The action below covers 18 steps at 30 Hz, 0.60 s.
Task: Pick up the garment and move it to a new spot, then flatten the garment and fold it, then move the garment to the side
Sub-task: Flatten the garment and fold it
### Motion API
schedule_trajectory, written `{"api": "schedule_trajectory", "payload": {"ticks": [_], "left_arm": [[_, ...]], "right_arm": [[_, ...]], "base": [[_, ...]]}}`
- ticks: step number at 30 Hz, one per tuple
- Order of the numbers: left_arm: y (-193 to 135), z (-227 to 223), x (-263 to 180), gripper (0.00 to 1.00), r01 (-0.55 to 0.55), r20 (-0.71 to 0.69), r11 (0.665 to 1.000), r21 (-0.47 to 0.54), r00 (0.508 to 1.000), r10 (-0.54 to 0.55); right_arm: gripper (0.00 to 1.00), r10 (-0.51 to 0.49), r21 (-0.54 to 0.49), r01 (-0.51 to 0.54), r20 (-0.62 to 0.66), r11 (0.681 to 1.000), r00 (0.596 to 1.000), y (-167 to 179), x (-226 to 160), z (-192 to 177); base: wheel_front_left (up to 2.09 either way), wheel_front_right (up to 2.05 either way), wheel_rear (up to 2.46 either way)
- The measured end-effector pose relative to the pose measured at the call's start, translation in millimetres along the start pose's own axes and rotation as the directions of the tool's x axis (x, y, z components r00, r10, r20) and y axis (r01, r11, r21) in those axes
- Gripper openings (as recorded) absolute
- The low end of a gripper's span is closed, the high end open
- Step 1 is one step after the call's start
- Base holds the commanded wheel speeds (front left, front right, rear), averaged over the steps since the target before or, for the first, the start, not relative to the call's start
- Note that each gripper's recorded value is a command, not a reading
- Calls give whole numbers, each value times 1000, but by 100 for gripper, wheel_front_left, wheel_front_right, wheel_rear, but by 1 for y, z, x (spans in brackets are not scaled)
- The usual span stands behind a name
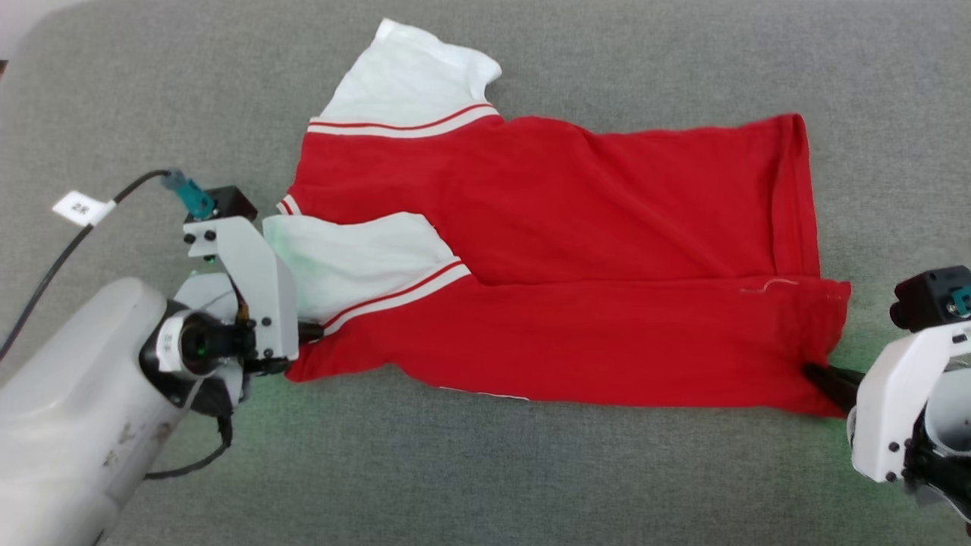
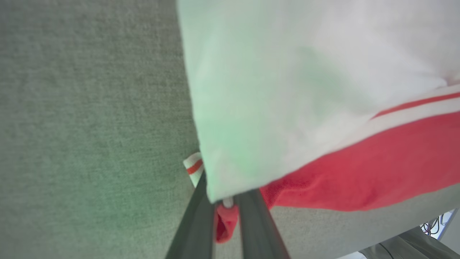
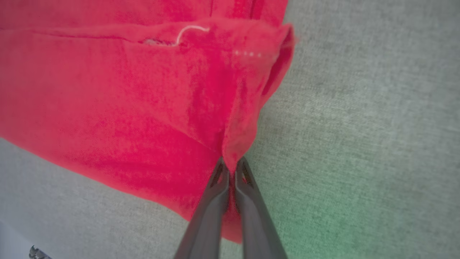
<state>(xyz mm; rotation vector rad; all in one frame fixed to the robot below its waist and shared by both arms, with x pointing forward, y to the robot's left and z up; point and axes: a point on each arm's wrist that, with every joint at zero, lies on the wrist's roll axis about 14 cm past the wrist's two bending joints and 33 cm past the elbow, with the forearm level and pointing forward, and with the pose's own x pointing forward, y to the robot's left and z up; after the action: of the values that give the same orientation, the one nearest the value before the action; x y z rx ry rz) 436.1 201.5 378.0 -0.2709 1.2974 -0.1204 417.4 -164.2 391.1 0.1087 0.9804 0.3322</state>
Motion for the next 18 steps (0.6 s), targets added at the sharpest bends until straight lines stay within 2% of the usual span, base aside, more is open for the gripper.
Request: {"api": "schedule_trajectory", "payload": {"ticks": [11,18], "left_arm": [[15,-29,-27,0,-46,-24,999,20,999,47],[15,-60,-43,0,-54,-45,997,46,997,56]], "right_arm": [[0,-39,9,39,-13,999,999,-11,-30,-7],[0,-47,32,49,-60,998,997,-12,-44,-28]], "base": [[0,0,0],[0,0,0]]}}
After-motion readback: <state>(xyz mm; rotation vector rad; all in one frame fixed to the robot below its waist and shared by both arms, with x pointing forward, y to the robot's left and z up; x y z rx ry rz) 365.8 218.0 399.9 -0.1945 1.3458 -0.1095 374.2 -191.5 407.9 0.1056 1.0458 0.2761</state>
